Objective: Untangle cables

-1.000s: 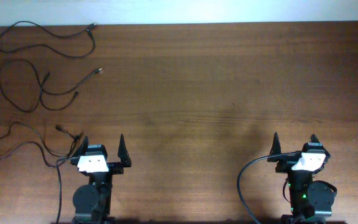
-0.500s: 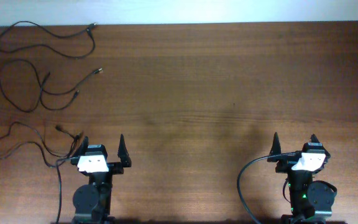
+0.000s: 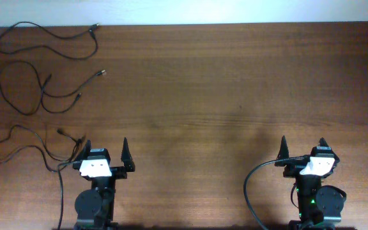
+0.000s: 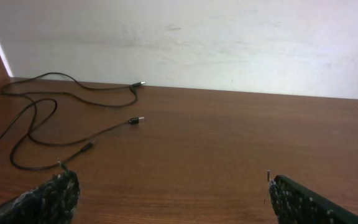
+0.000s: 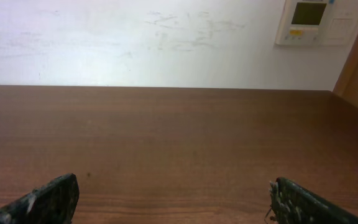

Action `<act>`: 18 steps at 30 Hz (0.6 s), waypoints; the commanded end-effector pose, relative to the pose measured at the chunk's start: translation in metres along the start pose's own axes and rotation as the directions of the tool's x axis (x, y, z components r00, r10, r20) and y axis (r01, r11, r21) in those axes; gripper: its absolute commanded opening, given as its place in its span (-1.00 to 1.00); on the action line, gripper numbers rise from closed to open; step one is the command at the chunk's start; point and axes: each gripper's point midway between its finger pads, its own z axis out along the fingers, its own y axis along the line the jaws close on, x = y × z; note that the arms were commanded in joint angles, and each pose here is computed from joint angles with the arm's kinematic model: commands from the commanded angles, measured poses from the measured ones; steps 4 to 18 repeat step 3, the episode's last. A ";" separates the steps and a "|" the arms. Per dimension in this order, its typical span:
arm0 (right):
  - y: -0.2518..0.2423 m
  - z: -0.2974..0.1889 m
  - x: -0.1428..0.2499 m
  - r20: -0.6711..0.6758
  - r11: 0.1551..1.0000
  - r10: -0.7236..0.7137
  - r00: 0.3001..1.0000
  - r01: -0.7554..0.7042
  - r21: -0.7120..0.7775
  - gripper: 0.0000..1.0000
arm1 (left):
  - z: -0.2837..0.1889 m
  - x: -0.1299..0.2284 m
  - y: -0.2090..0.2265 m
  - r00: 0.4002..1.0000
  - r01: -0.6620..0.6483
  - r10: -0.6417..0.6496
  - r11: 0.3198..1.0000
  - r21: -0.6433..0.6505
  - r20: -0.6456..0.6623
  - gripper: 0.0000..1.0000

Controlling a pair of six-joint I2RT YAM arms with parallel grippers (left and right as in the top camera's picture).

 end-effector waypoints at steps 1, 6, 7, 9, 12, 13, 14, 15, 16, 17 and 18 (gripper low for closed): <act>0.001 0.000 0.002 -0.003 1.000 0.003 1.000 -0.003 -0.003 0.97 | 0.000 0.001 0.000 1.000 -0.016 0.016 1.000 0.003 -0.001 0.98; 0.001 0.000 0.002 -0.003 1.000 0.003 1.000 -0.003 -0.003 0.97 | 0.000 0.001 0.000 1.000 -0.016 0.016 1.000 0.003 -0.001 0.98; 0.001 0.000 0.002 -0.003 1.000 0.003 1.000 -0.003 -0.003 0.97 | 0.000 0.001 0.000 1.000 -0.016 0.016 1.000 0.003 -0.001 0.98; 0.001 0.000 0.002 -0.003 1.000 0.003 1.000 -0.003 -0.003 0.97 | 0.000 0.001 0.000 1.000 -0.016 0.016 1.000 0.003 -0.001 0.98; 0.001 0.000 0.002 -0.003 1.000 0.003 1.000 -0.003 -0.003 0.97 | 0.000 0.001 0.000 1.000 -0.016 0.016 1.000 0.003 -0.001 0.98; 0.001 0.000 0.002 -0.003 1.000 0.003 1.000 -0.003 -0.003 0.97 | 0.000 0.001 0.000 1.000 -0.016 0.016 1.000 0.003 -0.001 0.98; 0.001 0.000 0.002 -0.003 1.000 0.003 1.000 -0.003 -0.003 0.97 | 0.000 0.001 0.000 1.000 -0.016 0.016 1.000 0.003 -0.001 0.98; 0.001 0.000 0.002 -0.003 1.000 0.003 1.000 -0.003 -0.003 0.97 | 0.000 0.001 0.000 1.000 -0.016 0.016 1.000 0.003 -0.001 0.98; 0.001 0.000 0.002 -0.003 1.000 0.003 1.000 -0.003 -0.003 0.97 | 0.000 0.001 0.000 1.000 -0.016 0.016 1.000 0.003 -0.001 0.98; 0.001 0.000 0.002 -0.003 1.000 0.003 1.000 -0.003 -0.003 0.97 | 0.000 0.001 0.000 1.000 -0.016 0.016 1.000 0.003 -0.001 0.98; 0.001 0.000 0.002 -0.003 1.000 0.003 1.000 -0.003 -0.003 0.97 | 0.000 0.001 0.000 1.000 -0.016 0.016 1.000 0.003 -0.001 0.98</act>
